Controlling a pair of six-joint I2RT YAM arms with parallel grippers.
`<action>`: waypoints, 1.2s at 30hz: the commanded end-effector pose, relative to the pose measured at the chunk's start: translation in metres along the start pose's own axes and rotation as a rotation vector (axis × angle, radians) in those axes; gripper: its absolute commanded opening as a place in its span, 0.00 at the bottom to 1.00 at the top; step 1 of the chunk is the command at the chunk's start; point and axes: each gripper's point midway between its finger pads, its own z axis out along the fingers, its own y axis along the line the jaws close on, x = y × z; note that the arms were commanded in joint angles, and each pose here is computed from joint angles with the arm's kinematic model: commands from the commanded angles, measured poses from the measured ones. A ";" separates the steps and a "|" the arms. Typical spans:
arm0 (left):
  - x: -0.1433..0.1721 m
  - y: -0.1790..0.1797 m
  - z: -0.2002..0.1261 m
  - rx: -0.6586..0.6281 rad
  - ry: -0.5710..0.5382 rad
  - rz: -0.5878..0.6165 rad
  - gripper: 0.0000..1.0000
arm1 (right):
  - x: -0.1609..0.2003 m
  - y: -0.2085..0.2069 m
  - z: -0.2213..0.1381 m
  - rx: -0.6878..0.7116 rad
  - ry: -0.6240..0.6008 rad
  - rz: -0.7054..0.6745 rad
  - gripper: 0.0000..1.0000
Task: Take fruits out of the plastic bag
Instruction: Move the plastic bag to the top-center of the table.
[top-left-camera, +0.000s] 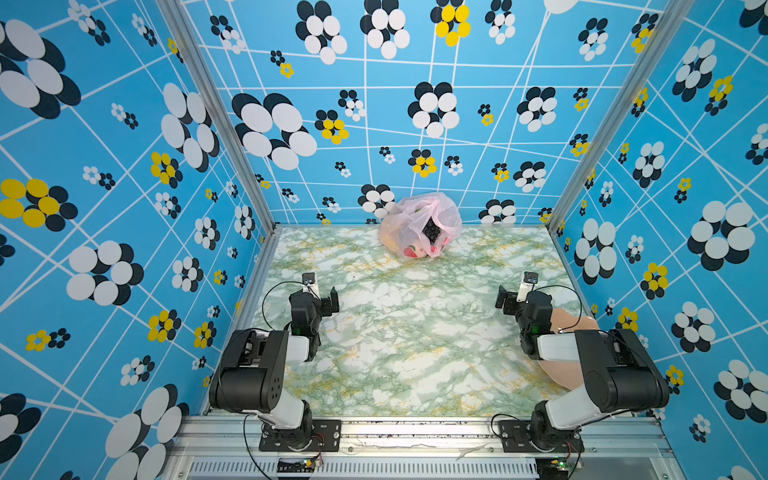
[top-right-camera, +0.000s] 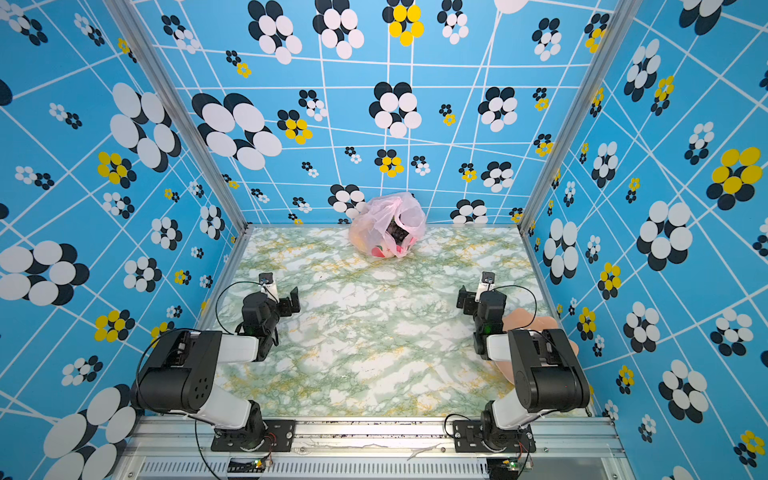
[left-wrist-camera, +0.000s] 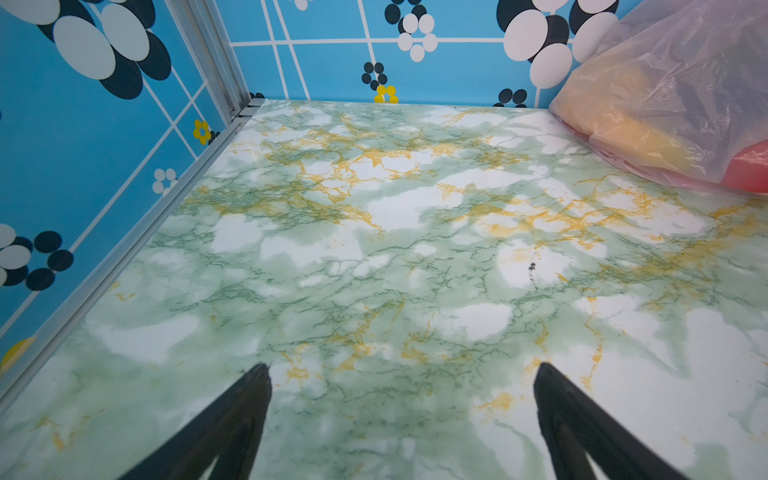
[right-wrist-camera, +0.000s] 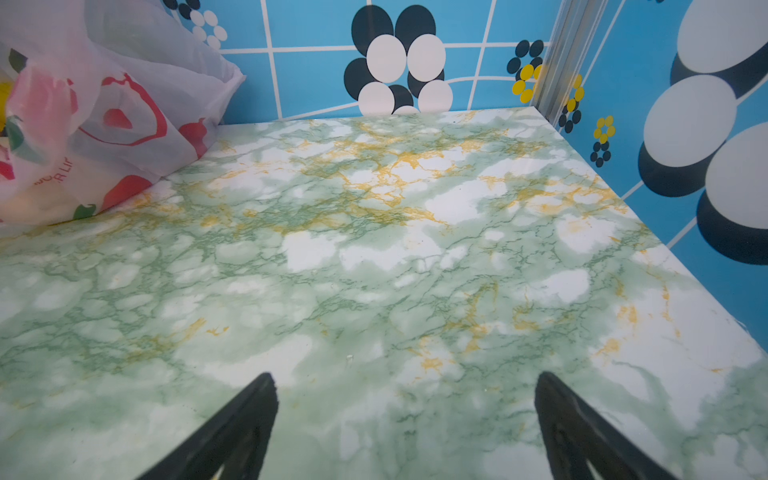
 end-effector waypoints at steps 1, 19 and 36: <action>-0.008 -0.001 0.003 -0.004 -0.019 0.016 0.99 | -0.005 0.000 0.002 -0.005 -0.009 -0.003 0.99; -0.035 -0.039 -0.036 0.035 -0.077 0.162 0.99 | -0.032 0.017 -0.031 -0.086 -0.091 -0.064 0.99; -0.106 -0.002 -0.103 0.010 -0.127 -0.540 0.99 | -0.113 0.023 -0.081 -0.110 -0.030 0.489 0.99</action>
